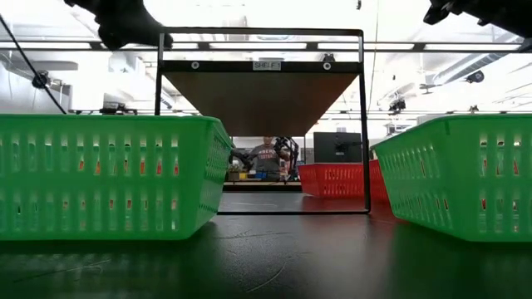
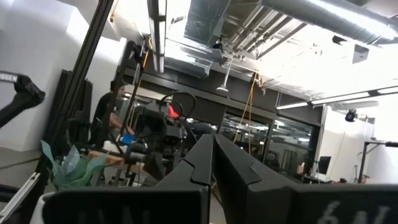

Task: Stack baskets on shelf by color
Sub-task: Put the top red bin on the shelf

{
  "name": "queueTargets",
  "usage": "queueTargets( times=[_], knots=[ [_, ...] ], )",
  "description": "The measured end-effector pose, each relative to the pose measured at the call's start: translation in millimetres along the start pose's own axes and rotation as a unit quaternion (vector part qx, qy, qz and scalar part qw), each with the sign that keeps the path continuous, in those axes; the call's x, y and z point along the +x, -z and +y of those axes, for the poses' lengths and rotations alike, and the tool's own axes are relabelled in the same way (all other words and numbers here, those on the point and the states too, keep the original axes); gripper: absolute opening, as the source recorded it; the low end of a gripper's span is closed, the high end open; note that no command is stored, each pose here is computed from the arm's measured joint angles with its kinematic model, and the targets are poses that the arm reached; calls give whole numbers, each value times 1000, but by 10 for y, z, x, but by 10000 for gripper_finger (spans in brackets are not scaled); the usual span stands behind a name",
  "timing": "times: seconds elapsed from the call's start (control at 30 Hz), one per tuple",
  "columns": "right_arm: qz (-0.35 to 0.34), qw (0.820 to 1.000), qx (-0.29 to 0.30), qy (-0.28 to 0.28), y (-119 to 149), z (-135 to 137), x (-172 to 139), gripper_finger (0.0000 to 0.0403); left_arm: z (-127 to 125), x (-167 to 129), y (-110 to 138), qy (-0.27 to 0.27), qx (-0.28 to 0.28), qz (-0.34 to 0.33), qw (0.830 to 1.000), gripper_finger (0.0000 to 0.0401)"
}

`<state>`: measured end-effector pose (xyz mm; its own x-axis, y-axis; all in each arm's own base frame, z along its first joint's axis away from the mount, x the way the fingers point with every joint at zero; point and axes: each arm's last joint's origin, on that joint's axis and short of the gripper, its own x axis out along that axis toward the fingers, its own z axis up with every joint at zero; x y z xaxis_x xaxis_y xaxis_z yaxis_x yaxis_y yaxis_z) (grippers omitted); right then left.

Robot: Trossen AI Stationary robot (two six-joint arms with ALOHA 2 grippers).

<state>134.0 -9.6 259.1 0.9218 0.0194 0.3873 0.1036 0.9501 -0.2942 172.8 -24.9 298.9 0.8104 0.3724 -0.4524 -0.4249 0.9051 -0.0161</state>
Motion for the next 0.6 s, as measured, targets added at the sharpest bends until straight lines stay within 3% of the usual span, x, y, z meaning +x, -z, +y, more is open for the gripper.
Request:
queueTargets(
  times=[0.13,0.3,0.6],
  knots=[
    [4,1000,-4,0,12,3,-1,9,74,62,-97,-53,43,90,994,86],
    [5,1000,-10,-1,17,4,-1,9,306,316,-154,-86,91,218,968,86],
    [4,999,-54,0,13,3,-2,9,1036,800,-135,-72,95,334,935,86]
  ],
)
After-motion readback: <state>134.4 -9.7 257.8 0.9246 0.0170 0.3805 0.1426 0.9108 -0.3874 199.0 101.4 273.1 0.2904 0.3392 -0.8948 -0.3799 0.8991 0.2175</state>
